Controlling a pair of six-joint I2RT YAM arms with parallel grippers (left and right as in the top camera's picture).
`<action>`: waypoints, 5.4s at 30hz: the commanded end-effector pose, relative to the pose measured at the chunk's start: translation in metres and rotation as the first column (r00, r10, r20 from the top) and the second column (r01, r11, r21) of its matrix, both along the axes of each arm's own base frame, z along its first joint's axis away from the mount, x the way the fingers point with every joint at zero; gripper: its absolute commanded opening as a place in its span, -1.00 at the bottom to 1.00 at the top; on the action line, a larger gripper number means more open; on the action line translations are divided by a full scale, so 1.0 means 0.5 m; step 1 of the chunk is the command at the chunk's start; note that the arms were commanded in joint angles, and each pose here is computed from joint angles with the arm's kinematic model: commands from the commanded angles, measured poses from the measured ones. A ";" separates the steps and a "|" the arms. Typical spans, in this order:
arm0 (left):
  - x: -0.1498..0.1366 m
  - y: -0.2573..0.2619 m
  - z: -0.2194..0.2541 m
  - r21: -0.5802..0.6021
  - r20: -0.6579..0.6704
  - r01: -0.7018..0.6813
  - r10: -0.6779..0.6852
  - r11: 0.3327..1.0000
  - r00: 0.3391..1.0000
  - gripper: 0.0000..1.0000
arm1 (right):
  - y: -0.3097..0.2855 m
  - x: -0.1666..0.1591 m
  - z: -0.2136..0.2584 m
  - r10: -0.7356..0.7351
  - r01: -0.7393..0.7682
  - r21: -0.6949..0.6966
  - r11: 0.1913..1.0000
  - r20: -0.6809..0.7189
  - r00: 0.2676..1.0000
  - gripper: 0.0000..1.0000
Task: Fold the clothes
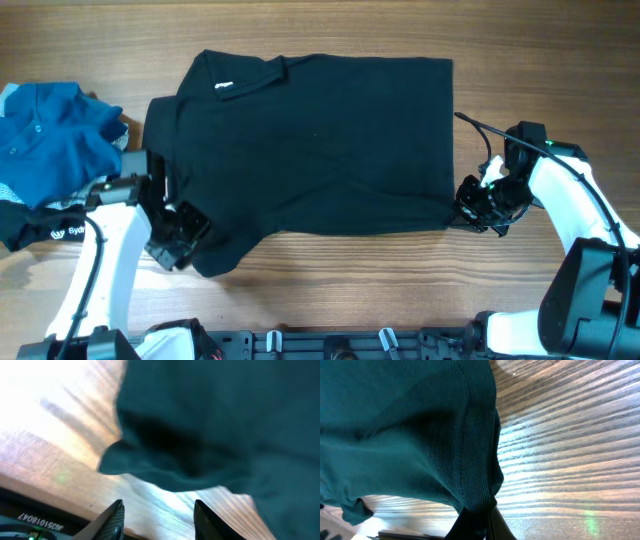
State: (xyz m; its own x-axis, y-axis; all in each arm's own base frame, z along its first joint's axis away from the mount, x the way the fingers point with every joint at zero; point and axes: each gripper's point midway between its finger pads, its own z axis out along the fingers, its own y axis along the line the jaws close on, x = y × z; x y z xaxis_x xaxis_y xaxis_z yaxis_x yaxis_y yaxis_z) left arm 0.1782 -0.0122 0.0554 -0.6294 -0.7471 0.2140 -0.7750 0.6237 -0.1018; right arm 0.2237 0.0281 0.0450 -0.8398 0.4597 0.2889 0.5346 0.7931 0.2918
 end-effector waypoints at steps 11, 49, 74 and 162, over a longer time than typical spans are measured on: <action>-0.080 0.018 -0.117 0.009 -0.088 -0.219 0.219 0.976 0.972 -0.07 | -0.009 0.028 0.010 0.011 -0.009 -0.029 1.000 0.070 0.997 -0.89; 0.181 0.082 0.119 0.044 0.489 -0.167 0.124 0.985 0.864 -0.92 | 0.004 0.099 0.087 0.010 -0.015 0.028 0.999 0.182 0.983 -0.92; 0.379 0.062 0.109 0.124 0.696 -0.066 -0.040 0.990 0.717 -0.32 | -0.045 0.244 0.095 -0.107 0.141 -0.050 0.989 0.422 0.900 0.33; 0.358 0.011 0.095 0.253 0.547 0.387 -0.461 0.887 0.699 -0.10 | 0.007 0.053 -0.049 -0.120 0.125 -0.007 0.992 0.231 0.965 -0.09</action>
State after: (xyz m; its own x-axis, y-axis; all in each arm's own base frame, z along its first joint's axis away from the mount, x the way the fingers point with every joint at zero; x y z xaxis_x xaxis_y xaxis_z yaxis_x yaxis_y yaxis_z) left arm 0.3537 -0.0022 0.0955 -0.8584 -0.3811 -0.3434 -0.2685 0.9042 -0.3322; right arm 0.2518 0.0327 0.0231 -0.8404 0.5373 0.0706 0.5137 0.7484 0.4197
